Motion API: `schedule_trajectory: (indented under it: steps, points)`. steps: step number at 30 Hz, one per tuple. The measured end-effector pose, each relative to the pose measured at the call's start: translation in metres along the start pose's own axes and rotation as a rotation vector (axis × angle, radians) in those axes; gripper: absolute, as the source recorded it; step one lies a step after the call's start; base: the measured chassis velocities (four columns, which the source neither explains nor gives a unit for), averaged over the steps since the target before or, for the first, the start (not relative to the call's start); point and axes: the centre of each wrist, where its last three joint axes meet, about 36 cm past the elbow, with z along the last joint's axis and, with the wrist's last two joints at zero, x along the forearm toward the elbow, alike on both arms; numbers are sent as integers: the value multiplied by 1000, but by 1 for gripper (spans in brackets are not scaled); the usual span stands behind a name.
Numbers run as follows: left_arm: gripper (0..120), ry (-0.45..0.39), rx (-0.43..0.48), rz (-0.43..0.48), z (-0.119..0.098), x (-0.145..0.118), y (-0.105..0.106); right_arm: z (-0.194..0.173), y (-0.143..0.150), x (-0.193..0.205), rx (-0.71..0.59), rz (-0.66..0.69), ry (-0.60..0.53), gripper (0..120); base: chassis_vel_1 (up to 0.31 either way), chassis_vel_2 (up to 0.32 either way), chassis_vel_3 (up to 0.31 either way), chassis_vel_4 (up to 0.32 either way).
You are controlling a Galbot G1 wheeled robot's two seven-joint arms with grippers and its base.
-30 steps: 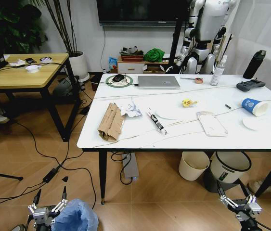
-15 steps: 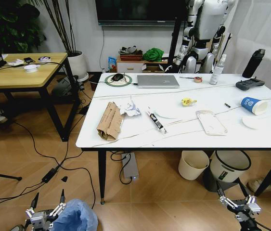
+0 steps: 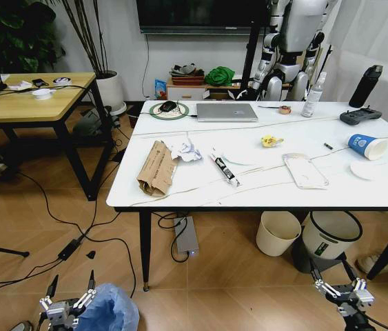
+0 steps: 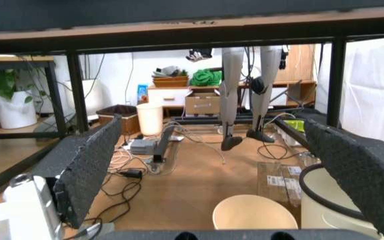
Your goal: Pick up the trash bin and place the trash from the table into it.
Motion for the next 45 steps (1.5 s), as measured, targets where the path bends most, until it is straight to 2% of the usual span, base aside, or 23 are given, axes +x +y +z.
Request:
schedule_trajectory:
  steps: [8,21,45]
  points:
    - [100,23,5,7,0,-2,-3,0,1,-4,-8,5,-7,100,0,0,0,0]
    - [100,135,-13,-11,15,16,12,17,16,-7,-35,18,-3,100,0,0,0,0]
    - [100,203,-8,-42,30,41,24,26,23,-9,-48,19,0,100,0,0,0,0]
